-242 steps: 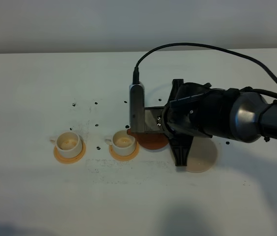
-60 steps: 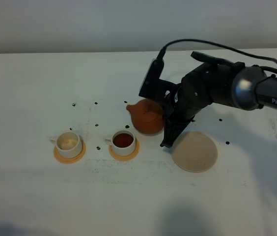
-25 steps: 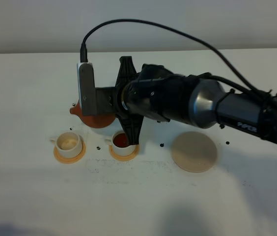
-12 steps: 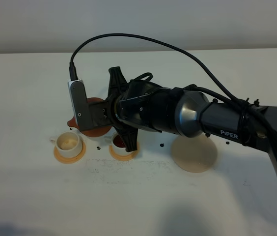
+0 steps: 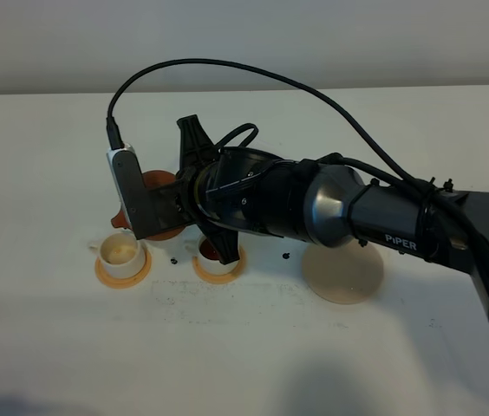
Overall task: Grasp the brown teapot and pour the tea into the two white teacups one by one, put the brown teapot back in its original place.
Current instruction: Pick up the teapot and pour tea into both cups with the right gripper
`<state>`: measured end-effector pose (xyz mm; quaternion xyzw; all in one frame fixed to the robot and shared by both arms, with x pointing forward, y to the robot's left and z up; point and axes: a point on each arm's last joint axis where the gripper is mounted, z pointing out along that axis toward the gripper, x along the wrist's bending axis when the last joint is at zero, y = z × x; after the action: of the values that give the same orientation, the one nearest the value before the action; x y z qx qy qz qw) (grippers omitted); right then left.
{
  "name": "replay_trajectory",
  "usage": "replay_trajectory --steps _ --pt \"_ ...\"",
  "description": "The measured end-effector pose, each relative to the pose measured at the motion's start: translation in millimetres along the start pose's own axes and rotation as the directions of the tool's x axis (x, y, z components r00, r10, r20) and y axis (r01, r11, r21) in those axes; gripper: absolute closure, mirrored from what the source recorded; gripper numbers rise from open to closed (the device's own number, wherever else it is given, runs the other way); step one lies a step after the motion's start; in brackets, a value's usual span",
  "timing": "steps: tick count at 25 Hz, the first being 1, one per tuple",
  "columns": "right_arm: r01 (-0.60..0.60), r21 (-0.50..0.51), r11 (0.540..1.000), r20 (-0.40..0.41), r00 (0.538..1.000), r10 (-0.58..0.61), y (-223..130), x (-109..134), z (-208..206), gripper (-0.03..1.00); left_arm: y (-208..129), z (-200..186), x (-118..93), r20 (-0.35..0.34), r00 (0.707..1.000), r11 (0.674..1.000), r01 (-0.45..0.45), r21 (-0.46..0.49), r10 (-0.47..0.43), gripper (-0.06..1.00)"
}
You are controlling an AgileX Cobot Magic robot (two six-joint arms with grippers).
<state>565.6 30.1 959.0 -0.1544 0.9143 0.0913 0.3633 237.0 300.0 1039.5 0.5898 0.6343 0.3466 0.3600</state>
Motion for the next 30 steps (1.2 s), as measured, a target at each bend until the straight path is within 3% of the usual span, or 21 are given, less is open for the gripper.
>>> replay_trajectory --steps 30 --pt "0.262 0.036 0.964 0.076 0.962 -0.264 5 4 13 0.84 0 0 0 0.0 1.0 1.0 0.0 0.0 0.0 0.41"
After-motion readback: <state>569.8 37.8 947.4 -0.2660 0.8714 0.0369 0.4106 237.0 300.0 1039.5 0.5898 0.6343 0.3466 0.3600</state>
